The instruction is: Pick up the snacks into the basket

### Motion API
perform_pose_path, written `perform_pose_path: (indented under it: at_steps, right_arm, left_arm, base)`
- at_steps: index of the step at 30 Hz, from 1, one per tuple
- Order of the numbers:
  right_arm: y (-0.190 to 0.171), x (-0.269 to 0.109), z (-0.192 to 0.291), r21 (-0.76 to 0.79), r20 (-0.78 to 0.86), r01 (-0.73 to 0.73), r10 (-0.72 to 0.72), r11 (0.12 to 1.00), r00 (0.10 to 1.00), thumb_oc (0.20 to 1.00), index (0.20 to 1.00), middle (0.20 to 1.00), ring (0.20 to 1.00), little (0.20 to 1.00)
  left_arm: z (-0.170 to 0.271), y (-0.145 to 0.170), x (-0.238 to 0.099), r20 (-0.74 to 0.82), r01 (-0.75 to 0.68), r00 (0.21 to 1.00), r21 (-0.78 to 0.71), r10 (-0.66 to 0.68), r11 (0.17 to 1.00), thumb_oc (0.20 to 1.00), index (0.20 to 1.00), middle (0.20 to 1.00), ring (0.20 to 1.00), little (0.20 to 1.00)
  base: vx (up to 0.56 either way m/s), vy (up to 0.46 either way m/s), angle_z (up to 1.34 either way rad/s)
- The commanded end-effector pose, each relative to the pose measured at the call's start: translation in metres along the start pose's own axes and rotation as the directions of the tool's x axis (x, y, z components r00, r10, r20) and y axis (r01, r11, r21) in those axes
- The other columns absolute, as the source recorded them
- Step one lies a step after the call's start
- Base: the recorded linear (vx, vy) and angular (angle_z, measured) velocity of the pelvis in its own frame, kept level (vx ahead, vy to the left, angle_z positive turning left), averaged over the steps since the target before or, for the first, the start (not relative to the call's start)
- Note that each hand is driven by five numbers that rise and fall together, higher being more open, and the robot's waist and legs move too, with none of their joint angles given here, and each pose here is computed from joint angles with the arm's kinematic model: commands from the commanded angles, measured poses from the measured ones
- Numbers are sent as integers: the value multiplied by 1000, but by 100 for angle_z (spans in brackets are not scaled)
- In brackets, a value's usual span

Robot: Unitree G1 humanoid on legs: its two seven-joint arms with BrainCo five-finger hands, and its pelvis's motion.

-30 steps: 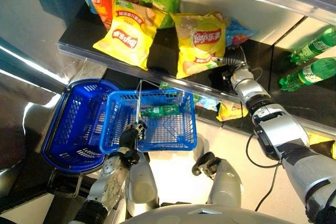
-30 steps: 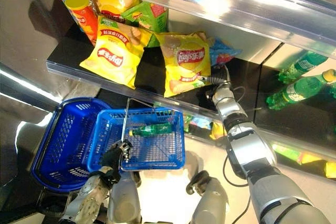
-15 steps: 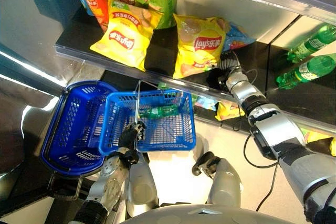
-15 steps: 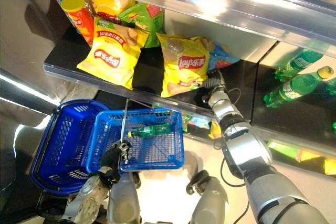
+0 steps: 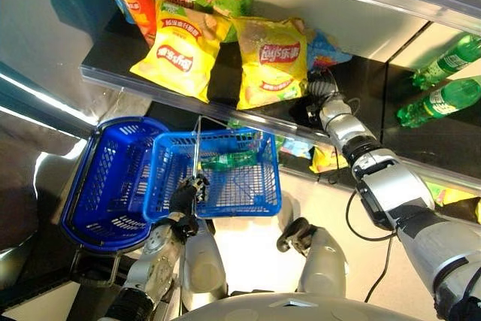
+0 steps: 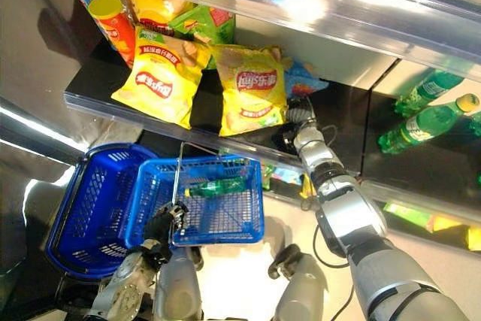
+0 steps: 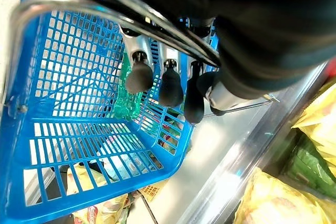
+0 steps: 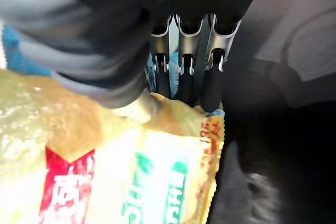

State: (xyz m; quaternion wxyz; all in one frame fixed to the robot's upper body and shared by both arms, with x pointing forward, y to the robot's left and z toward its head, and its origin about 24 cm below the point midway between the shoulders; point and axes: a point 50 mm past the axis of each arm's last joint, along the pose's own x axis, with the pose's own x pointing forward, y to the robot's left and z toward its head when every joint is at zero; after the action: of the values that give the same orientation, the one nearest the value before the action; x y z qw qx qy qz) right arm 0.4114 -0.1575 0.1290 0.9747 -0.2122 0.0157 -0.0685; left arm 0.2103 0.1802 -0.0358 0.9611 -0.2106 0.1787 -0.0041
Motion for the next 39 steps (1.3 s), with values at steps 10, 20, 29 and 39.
perform_pose_path:
  at_steps: [10,20,29,39]
  right_arm:
    - [-14,-6,44,3,280,67,-65,998,958,200,200,200,200,200]
    - [-33,-36,43,477,383,-28,-179,879,906,200,200,200,200,200]
    - [-53,-63,36,655,430,-89,-274,751,860,200,200,200,200,200]
    - [-67,-79,48,674,504,-122,-334,728,797,200,200,200,200,200]
  left_arm:
    - [55,-17,-6,307,95,949,-49,-76,994,200,200,200,200,200]
    - [54,-17,-7,319,102,946,-98,-66,990,200,200,200,200,200]
    - [51,-18,-8,316,108,947,-124,-64,986,200,200,200,200,200]
    - [49,-16,-11,313,103,948,-131,-57,986,200,200,200,200,200]
  base:
    - [0,0,0]
    - [0,0,0]
    - [0,0,0]
    - [0,0,0]
